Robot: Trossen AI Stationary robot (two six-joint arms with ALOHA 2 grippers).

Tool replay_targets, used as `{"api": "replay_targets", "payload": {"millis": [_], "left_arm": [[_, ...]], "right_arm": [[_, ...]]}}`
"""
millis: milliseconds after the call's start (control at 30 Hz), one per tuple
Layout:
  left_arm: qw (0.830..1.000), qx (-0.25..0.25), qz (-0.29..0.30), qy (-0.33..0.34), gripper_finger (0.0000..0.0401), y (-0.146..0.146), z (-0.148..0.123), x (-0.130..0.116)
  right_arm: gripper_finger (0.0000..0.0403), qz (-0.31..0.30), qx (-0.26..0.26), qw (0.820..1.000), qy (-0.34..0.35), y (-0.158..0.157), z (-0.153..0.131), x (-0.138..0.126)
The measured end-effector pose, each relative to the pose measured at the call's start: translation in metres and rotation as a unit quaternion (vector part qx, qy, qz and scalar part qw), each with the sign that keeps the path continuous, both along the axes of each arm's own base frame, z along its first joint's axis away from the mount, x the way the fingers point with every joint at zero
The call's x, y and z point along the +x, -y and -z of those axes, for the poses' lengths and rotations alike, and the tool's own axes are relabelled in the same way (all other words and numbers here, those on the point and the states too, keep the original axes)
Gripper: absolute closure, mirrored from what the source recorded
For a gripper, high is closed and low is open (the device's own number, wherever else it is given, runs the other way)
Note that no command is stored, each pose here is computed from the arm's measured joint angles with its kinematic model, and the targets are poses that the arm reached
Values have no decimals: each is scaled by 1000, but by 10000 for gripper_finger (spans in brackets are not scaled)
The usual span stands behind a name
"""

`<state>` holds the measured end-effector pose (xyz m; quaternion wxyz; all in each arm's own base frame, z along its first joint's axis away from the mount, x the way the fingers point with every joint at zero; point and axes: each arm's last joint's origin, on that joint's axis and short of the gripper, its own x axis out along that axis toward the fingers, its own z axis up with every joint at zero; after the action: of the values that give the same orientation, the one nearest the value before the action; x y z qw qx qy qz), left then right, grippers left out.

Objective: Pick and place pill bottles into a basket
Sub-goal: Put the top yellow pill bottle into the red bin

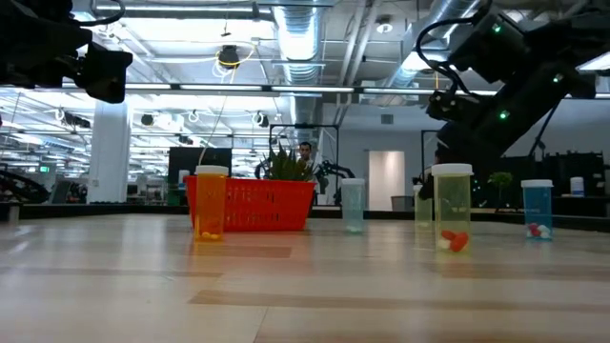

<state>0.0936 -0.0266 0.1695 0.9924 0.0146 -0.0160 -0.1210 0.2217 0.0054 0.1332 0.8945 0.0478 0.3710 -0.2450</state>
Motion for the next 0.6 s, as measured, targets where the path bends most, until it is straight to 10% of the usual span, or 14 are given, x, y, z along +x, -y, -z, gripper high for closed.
{"api": "replay_targets", "payload": {"millis": [600], "left_arm": [[1000, 4, 0, 1, 179, 0, 0, 0]], "right_arm": [[240, 3, -6, 1000, -14, 1, 11, 5]]}}
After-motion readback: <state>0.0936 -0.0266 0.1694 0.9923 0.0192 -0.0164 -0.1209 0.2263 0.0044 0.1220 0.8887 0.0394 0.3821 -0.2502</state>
